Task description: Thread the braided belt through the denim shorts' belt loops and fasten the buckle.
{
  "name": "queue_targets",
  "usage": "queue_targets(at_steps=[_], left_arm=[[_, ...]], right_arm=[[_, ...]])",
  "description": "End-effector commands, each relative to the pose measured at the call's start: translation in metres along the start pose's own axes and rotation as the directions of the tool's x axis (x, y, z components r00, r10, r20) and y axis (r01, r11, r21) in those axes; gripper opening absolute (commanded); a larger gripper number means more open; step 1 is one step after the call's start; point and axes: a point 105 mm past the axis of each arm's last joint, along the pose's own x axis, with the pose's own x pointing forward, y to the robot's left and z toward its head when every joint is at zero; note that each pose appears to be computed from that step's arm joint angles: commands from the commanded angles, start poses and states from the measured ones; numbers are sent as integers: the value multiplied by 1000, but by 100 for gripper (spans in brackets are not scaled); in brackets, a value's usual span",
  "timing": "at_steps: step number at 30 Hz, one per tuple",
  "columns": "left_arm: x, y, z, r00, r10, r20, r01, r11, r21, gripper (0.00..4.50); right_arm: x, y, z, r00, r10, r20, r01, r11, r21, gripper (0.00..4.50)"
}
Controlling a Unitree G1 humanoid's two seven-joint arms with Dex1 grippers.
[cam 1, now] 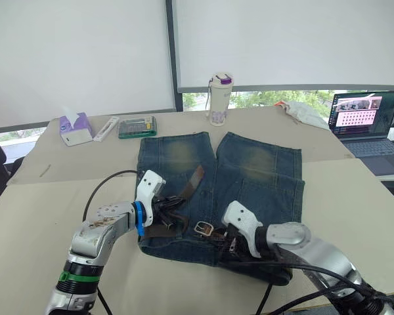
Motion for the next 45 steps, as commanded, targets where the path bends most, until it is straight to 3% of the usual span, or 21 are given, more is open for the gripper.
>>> queue_targets(at_steps=[1,5,7,11,20,25,33,45], left_arm=[[-2,-7,12,999,-26,34,23,998,66,0],[-3,-9,10,999,-36,24,33,995,94,0],[-4,-11,10,999,-48,23,45,992,119,0],[-9,-24,20,986,-137,96,120,978,169,0],[-23,-37,29,969,-232,88,186,915,357,0],[-29,-40,20,970,-243,16,198,825,529,0],[-33,-32,3,974,-219,-56,201,725,658,0],[-29,-12,-1,993,-98,-62,113,713,692,0]], right_arm=[[1,-2,2,1000,-11,-6,10,999,-32,168],[-1,-9,-8,996,-56,-69,52,997,-58,168],[-4,-13,-6,995,-81,-54,79,996,-32,128],[-17,-24,-5,986,-163,-39,163,986,17,2],[-42,-35,-2,952,-297,78,264,920,289,2],[-52,-49,5,900,-405,160,284,824,490,2],[-54,-51,10,882,-427,197,247,778,578,2],[-63,-50,0,872,-459,171,274,746,607,2]])
